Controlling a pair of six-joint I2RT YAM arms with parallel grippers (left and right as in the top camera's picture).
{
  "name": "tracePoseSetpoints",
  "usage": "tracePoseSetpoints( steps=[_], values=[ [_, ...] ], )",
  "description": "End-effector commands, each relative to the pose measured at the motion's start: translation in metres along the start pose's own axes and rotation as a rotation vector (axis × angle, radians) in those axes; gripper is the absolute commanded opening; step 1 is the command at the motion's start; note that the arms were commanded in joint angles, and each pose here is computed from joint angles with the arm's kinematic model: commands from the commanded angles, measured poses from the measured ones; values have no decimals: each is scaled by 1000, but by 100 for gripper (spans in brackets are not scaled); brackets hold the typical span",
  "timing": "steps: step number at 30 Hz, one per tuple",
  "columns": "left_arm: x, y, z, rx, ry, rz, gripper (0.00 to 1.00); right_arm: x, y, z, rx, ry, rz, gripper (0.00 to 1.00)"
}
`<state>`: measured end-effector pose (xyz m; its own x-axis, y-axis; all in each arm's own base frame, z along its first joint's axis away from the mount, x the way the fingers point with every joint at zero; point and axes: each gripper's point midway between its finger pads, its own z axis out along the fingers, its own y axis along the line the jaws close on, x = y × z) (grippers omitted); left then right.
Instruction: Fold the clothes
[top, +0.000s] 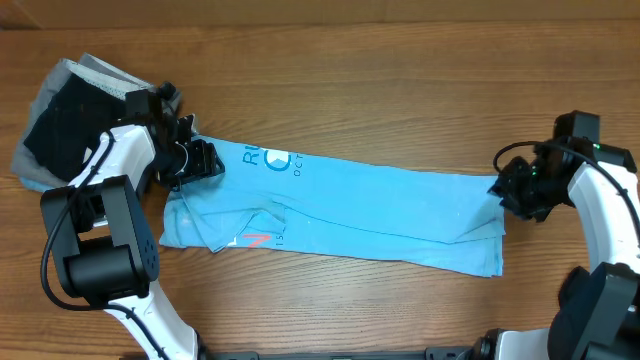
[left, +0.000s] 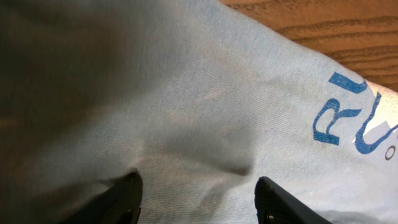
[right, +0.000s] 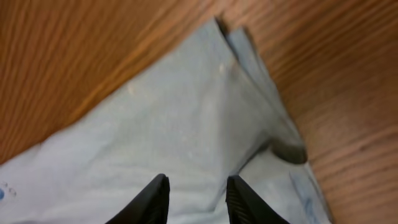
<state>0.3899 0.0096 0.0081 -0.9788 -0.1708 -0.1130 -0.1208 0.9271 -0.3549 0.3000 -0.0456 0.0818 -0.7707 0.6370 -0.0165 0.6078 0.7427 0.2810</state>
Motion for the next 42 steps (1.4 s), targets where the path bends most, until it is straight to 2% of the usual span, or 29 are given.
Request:
tracePoseSetpoints(
  steps=[1,3,6,9,11,14,17,21,25,30,35,39,42],
  values=[
    [31,7,28,-4,111,-14,62,0,-11,14,21,-5,17,33],
    [30,7,28,-4,107,-13,62,4,-21,27,53,8,43,33],
    [30,7,28,-4,108,-13,62,11,-33,46,85,32,64,22],
    [30,7,28,-4,108,-13,62,20,-37,48,102,68,72,18],
    [30,7,28,-4,108,-13,62,28,-39,41,119,107,76,4],
    [31,7,28,-4,111,-14,62,41,-49,18,203,171,93,4],
    [30,7,28,-3,108,-15,62,31,-50,1,235,123,84,4],
    [30,7,28,-4,107,-17,62,4,-34,8,152,19,62,11],
    [30,7,28,-4,107,-17,62,-11,-32,28,121,-41,53,9],
    [30,7,28,-4,107,-17,62,6,-44,51,140,15,79,4],
    [30,7,28,-4,108,-17,62,28,-55,60,165,82,89,4],
    [31,7,28,-3,112,-18,62,52,-61,43,216,189,115,4],
    [31,6,28,4,110,-18,62,50,-55,19,224,193,115,4]
  ],
)
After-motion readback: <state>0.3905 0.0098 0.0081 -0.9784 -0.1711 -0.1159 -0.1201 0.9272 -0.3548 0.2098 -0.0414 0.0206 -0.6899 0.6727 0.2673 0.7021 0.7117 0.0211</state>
